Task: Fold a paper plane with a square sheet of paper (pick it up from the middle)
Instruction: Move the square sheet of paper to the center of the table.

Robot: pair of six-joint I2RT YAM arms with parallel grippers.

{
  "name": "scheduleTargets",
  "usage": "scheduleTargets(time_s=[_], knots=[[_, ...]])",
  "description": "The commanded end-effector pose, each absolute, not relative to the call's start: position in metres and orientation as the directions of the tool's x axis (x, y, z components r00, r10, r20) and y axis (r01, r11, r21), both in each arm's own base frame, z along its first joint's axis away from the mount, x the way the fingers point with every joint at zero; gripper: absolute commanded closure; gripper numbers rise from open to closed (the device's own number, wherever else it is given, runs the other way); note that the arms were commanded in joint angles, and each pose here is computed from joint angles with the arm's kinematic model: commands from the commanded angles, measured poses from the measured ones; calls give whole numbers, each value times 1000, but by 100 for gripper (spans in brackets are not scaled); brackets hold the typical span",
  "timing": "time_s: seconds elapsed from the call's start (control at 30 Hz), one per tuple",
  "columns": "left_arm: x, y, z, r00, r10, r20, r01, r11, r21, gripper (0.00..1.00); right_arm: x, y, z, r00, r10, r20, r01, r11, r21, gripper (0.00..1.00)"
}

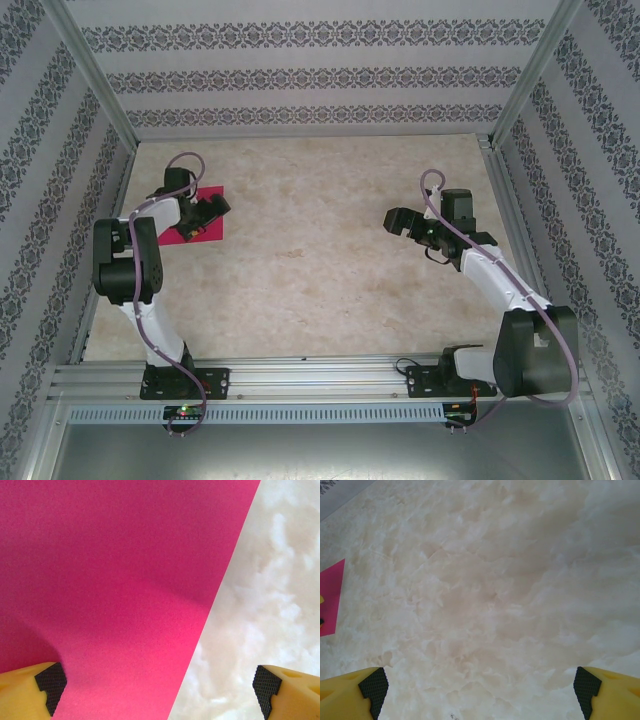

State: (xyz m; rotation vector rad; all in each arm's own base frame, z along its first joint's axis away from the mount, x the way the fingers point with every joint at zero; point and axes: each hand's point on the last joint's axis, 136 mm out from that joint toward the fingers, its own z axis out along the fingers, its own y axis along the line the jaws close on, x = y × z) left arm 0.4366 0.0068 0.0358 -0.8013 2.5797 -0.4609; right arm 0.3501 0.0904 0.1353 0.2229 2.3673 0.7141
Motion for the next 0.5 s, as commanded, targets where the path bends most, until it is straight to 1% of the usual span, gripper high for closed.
scheduleTargets(time_s=[0.0,0.1,0.3,0.4,0.47], knots=[[400,-61,19,-832,-549,-80,-446,748,-491,0,345,96,123,-804,336,-490,9,832,555,2],[391,-105,20,-856,-514,-64,-413,752,-513,0,345,99,119,-816,340,-468,22,827,562,2],[378,-221,22,-892,-451,-40,-341,727,-596,0,340,104,110,-829,354,-432,54,821,569,2],[380,-262,42,-902,-423,-87,-276,720,-637,0,338,113,112,-838,351,-417,47,809,586,2],[388,-270,62,-899,-417,-136,-236,721,-651,0,338,120,116,-843,344,-414,35,802,596,2]])
